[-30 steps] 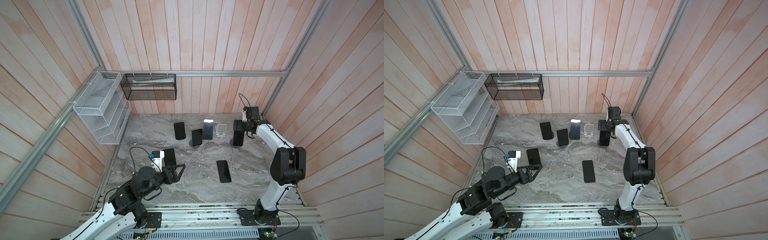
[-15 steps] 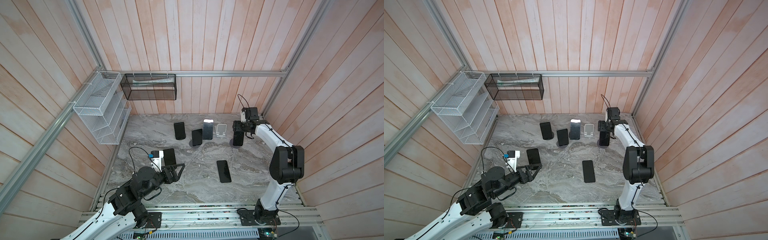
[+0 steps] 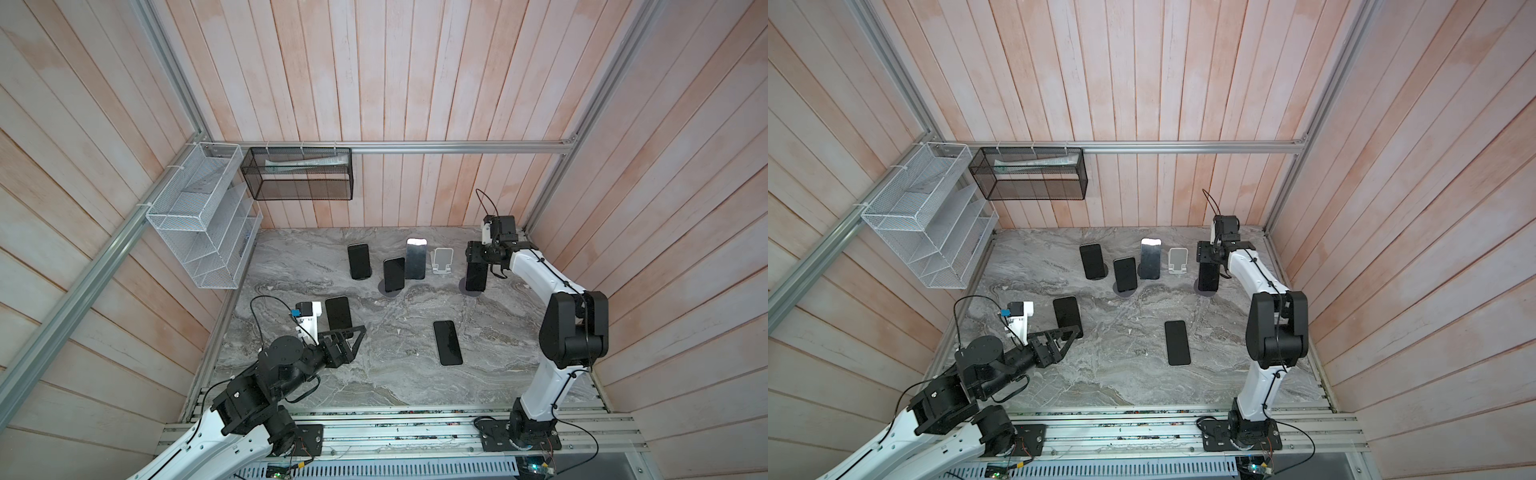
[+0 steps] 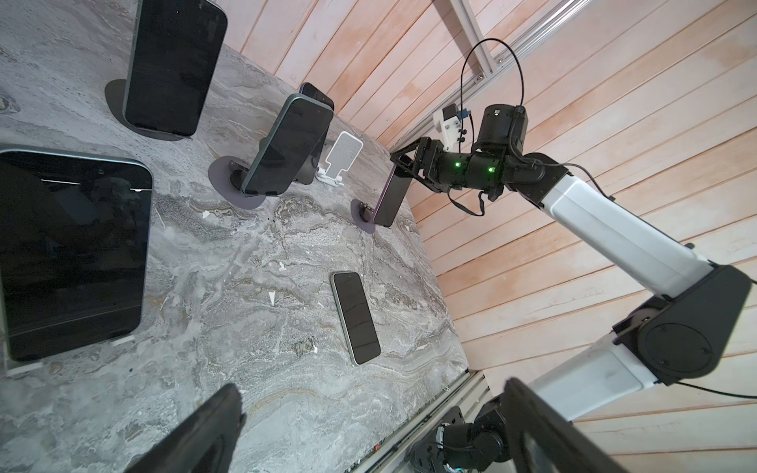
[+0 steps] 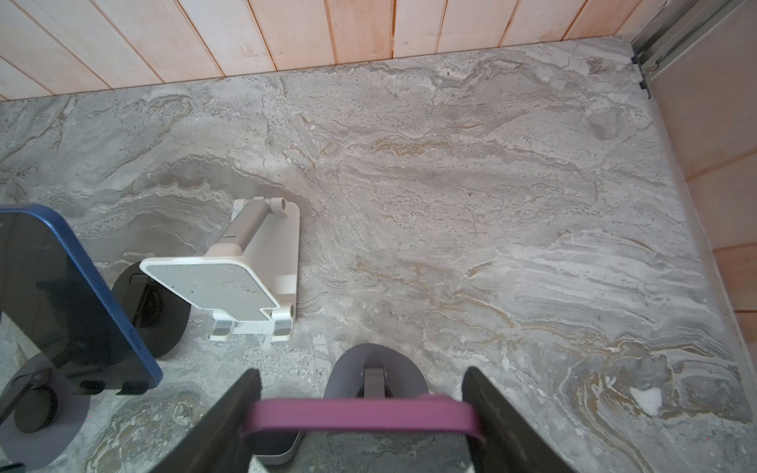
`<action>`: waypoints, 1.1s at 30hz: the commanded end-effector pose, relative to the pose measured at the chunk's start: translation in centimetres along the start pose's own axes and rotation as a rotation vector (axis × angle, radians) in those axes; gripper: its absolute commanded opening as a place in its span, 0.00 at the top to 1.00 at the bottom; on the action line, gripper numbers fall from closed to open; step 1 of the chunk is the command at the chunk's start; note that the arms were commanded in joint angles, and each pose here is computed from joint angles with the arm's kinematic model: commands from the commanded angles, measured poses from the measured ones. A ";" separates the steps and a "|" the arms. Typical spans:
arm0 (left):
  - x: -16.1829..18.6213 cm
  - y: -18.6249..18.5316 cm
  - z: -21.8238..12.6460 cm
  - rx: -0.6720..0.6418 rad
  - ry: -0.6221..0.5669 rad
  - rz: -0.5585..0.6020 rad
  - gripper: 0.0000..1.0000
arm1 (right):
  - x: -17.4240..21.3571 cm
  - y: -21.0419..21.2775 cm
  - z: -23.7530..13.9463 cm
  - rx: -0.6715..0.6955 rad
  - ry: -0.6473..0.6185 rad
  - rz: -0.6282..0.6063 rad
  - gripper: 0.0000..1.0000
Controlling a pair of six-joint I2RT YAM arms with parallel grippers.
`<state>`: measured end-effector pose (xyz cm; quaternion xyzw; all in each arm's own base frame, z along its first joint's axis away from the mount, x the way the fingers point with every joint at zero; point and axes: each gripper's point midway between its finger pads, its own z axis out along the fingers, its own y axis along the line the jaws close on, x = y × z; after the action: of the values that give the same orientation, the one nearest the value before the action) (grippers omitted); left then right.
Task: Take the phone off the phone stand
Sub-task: 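Lift the purple-edged phone up off its round stand with the right gripper, then carry the purple-edged phone toward the robot and lower it to the table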
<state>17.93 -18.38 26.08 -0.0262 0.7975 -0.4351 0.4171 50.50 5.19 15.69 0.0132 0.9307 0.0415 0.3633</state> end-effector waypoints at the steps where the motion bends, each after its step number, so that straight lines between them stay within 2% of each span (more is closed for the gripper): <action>1: -1.1 -0.6 -0.6 0.008 -0.033 -0.002 0.00 | -2.5 0.4 -2.9 0.003 -0.101 0.014 0.41; 15: -1.5 -1.6 -0.9 0.049 -0.043 0.006 0.00 | -4.9 2.9 -10.6 -0.007 -0.257 0.011 0.44; 25: -0.9 -0.6 -2.1 0.046 -0.047 -0.031 0.00 | -3.8 5.2 -14.5 -0.029 -0.296 0.050 0.46; 28: -0.8 0.0 -2.3 0.030 -0.058 -0.051 0.01 | -3.2 6.9 -15.5 -0.057 -0.311 0.087 0.46; 33: -0.6 0.5 -2.2 0.007 -0.053 -0.039 0.01 | -1.7 9.8 -16.5 -0.078 -0.308 0.073 0.46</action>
<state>16.79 -16.74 27.97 -0.0452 0.7713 -0.4638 0.4335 41.08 13.60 28.46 0.0123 0.8716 0.0869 0.4823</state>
